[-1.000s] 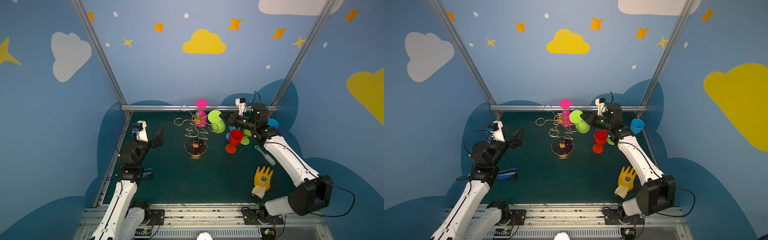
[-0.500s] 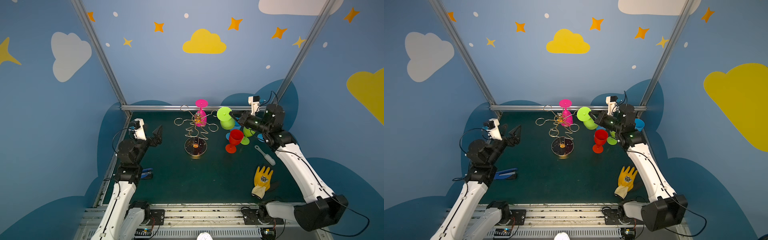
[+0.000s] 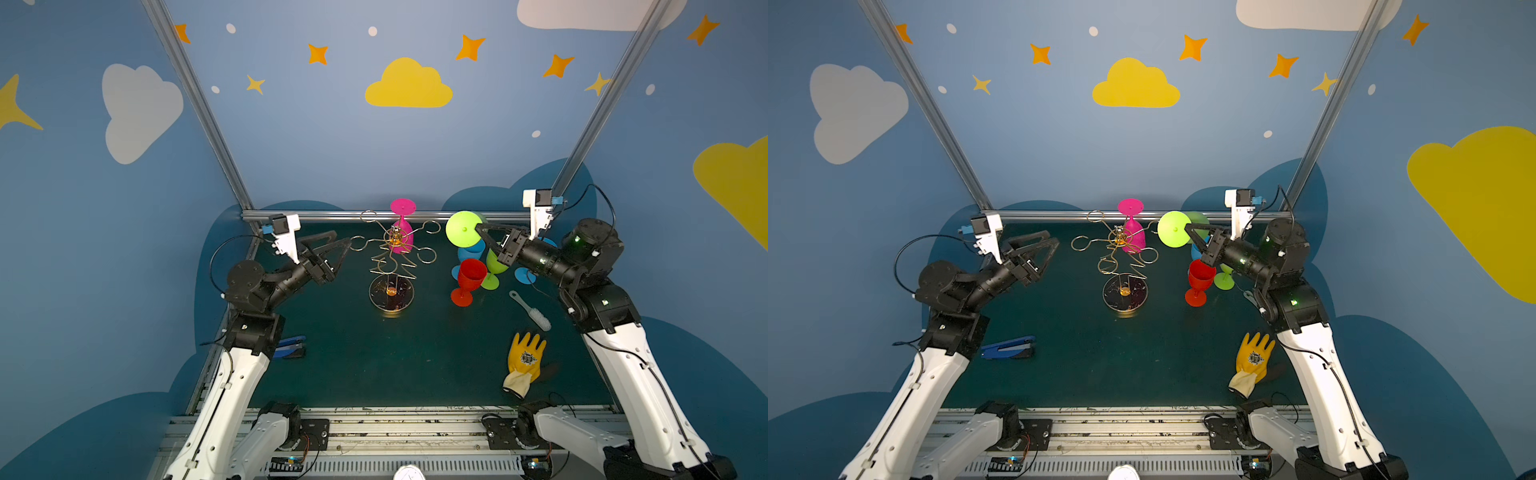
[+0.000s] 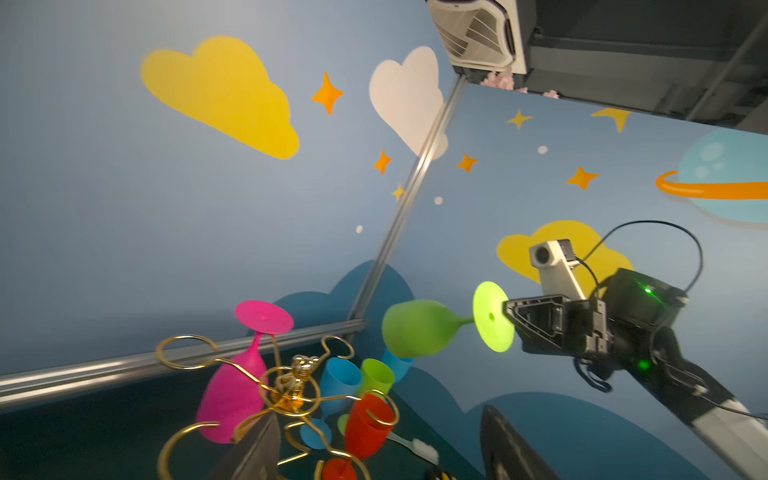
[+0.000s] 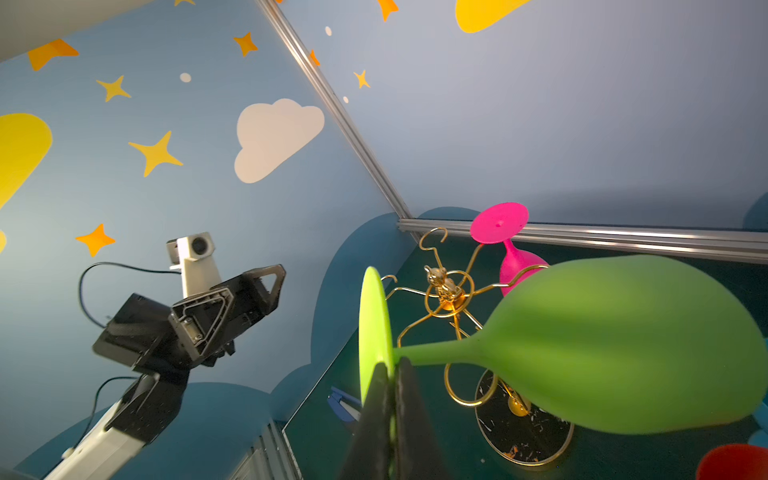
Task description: Take the wine glass off the wine glass rack
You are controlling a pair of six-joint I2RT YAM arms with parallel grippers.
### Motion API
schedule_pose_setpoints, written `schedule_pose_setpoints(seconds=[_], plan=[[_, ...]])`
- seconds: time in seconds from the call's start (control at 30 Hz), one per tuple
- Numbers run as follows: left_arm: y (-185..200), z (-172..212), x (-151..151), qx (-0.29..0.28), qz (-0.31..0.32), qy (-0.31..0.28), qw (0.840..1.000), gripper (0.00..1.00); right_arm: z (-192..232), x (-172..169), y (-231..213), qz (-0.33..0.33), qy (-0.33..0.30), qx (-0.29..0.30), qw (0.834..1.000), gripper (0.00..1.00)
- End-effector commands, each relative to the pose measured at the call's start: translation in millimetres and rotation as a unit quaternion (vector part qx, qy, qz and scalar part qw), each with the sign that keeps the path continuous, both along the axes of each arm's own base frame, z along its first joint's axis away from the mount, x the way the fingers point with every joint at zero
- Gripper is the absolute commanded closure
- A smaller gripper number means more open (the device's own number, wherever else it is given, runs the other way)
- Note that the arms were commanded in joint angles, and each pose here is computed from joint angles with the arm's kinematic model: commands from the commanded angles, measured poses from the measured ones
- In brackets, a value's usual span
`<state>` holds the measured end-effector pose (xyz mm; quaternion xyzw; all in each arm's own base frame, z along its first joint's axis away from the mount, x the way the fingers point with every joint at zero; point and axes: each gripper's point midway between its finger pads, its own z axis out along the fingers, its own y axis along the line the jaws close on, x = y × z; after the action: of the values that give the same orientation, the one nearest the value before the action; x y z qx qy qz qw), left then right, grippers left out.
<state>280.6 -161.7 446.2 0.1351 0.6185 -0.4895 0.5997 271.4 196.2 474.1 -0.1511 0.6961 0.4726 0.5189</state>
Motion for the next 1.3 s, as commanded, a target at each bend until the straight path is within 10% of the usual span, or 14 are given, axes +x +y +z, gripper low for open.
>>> schedule_pose_setpoints(seconds=[0.0,0.73,1.27], plan=[[-31,19,-26,0.001,-0.091,-0.018,0.996,0.28,23,-28,13,0.052,-0.059,-0.013,0.997,1.0],[-113,28,-37,0.008,-0.238,-0.009,0.971,0.31,23,-58,78,0.138,-0.085,-0.033,0.986,1.0],[-118,30,-36,-0.017,-0.237,0.002,0.971,0.85,16,-61,93,0.143,-0.085,-0.05,0.985,1.0]])
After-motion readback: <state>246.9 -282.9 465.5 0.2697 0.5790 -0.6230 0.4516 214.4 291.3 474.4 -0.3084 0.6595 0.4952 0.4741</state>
